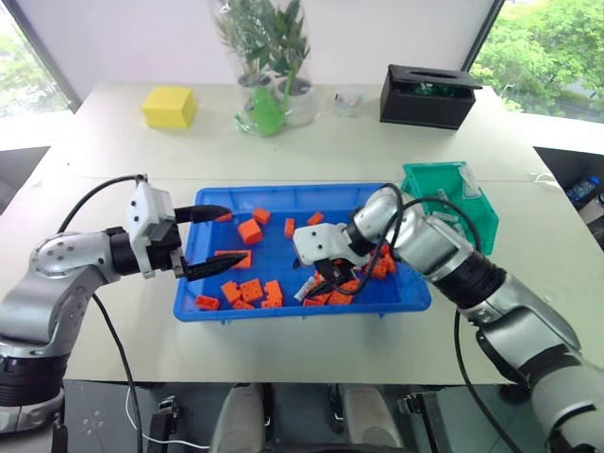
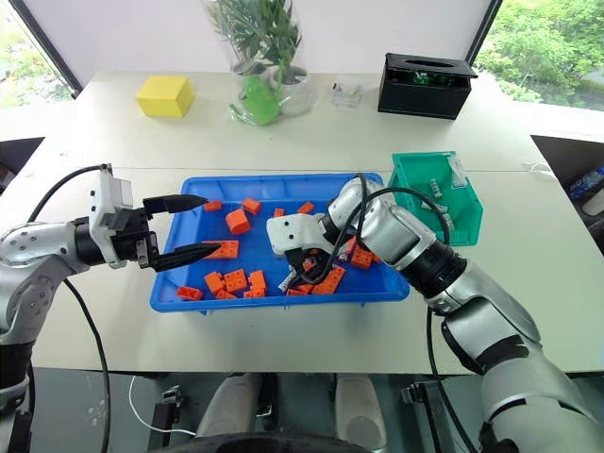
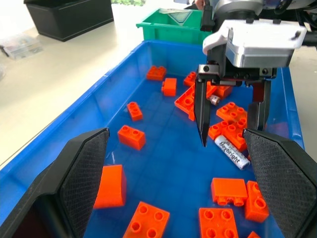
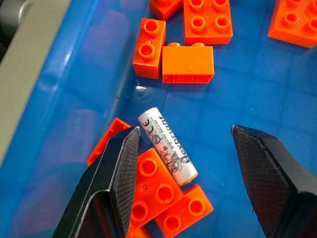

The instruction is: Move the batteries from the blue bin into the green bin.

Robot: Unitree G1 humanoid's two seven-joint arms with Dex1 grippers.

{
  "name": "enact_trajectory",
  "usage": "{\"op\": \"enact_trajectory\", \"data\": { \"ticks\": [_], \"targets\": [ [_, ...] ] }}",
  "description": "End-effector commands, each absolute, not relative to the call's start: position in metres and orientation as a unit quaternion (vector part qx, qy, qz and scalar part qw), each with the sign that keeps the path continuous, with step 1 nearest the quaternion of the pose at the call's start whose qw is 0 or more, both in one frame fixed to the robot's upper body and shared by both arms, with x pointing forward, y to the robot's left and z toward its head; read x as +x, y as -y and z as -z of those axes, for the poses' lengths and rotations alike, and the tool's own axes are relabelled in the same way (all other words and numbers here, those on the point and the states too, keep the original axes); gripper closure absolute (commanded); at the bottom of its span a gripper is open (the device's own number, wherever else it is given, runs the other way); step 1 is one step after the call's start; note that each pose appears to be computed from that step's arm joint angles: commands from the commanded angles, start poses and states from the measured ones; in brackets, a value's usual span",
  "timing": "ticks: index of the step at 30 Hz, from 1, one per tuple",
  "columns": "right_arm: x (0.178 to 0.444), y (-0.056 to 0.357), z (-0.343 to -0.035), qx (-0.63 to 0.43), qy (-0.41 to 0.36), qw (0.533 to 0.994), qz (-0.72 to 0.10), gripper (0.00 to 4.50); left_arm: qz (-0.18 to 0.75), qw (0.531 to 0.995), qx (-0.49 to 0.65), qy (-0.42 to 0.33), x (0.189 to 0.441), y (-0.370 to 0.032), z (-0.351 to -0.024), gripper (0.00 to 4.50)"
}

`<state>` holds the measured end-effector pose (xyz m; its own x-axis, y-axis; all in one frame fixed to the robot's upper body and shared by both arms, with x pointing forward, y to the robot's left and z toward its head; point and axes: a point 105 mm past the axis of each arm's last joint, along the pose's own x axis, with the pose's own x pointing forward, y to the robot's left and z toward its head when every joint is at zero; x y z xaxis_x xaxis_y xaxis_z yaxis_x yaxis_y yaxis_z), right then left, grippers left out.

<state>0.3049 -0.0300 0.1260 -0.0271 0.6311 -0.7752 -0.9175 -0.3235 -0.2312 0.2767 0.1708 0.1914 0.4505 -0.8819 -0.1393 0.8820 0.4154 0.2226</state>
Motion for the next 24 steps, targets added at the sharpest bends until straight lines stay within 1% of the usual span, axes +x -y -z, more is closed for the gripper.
{"op": "enact_trajectory", "data": {
  "ticks": [1,4,6,10,11,13,15,17,18,19,23,24],
  "targets": [
    [0.303,0.027,-0.119,-0.441,-0.158,0.540,-0.699,1.49,0.524,0.839,0.145,0.021,0.274,-0.171,-0.205,0.00],
    [0.301,0.031,-0.108,-0.463,-0.155,0.520,-0.701,1.49,0.524,0.839,0.146,0.023,0.275,-0.172,-0.207,0.00],
    [0.301,0.032,-0.105,-0.467,-0.154,0.514,-0.703,1.49,0.523,0.839,0.146,0.025,0.276,-0.172,-0.209,0.00],
    [0.306,0.026,-0.103,-0.452,-0.152,0.532,-0.699,1.49,0.523,0.839,0.146,0.026,0.278,-0.173,-0.210,0.00],
    [0.307,0.024,-0.103,-0.450,-0.151,0.535,-0.699,1.73,0.522,0.839,0.147,0.027,0.279,-0.173,-0.210,0.00],
    [0.307,0.022,-0.104,-0.441,-0.151,0.542,-0.699,2.36,0.523,0.839,0.147,0.027,0.279,-0.173,-0.210,0.00],
    [0.307,0.021,-0.109,-0.426,-0.152,0.553,-0.700,3.43,0.526,0.838,0.147,0.027,0.279,-0.172,-0.209,0.00],
    [0.307,0.023,-0.116,-0.414,-0.153,0.562,-0.700,4.41,0.528,0.836,0.146,0.026,0.280,-0.171,-0.207,0.00],
    [0.306,0.023,-0.118,-0.410,-0.152,0.565,-0.700,4.46,0.529,0.835,0.146,0.025,0.280,-0.171,-0.207,0.00],
    [0.308,0.025,-0.127,-0.398,-0.150,0.579,-0.695,4.46,0.531,0.835,0.146,0.024,0.280,-0.170,-0.206,0.00],
    [0.324,0.040,-0.171,-0.342,-0.130,0.662,-0.654,4.46,0.536,0.831,0.146,0.023,0.281,-0.167,-0.203,0.00],
    [0.326,0.044,-0.180,-0.333,-0.125,0.677,-0.645,4.46,0.537,0.831,0.146,0.023,0.280,-0.167,-0.203,0.00]
  ]
}}
